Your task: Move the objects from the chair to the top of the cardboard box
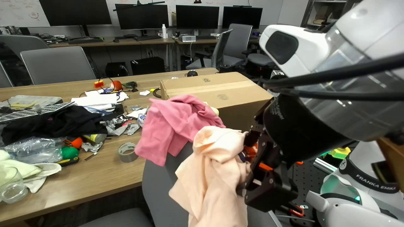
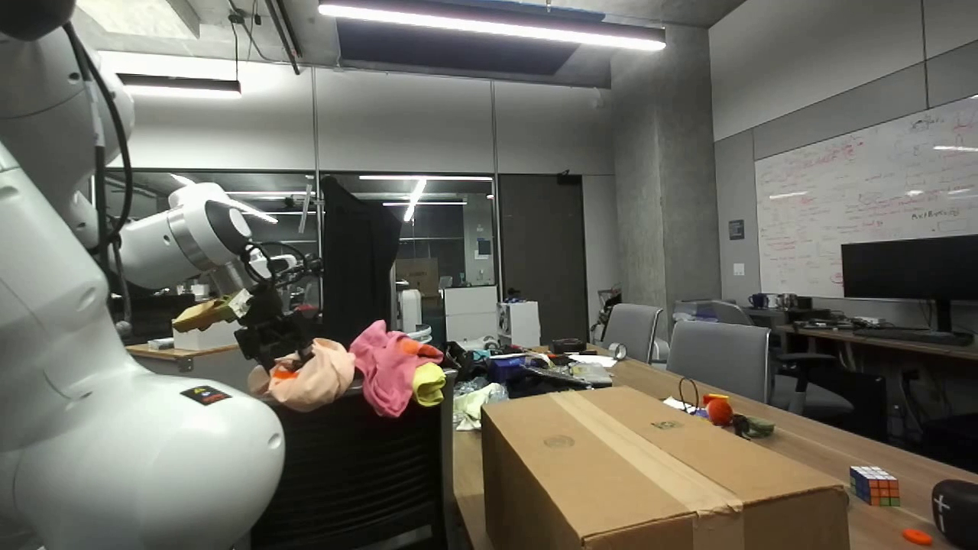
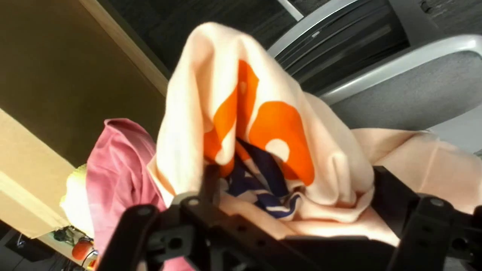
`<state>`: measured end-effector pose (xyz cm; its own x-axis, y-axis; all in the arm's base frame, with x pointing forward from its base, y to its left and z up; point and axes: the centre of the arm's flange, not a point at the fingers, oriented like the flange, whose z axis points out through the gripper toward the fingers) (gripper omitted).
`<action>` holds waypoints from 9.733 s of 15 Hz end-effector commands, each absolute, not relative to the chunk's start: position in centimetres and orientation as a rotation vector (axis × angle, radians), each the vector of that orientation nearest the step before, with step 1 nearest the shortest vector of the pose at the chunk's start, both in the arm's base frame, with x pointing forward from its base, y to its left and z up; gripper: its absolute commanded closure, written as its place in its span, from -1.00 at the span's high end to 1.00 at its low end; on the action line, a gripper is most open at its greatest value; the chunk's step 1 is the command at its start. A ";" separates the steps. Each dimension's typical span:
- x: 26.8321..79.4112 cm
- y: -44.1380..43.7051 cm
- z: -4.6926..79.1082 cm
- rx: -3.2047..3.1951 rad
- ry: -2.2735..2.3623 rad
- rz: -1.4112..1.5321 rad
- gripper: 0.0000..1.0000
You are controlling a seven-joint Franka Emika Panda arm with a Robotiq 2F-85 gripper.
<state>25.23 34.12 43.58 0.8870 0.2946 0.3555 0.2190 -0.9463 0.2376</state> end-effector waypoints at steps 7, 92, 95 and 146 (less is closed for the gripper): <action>26.0 34.7 43.4 2.812 0.335 0.638 -0.15; 38.1 10.9 58.2 2.729 -1.246 0.235 1.00; 36.3 16.4 56.3 2.800 -1.004 0.180 1.00; 41.2 31.3 44.9 2.658 0.272 0.418 1.00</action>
<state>40.73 31.27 44.64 0.9366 0.2713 0.2218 0.1554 -0.8888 0.4311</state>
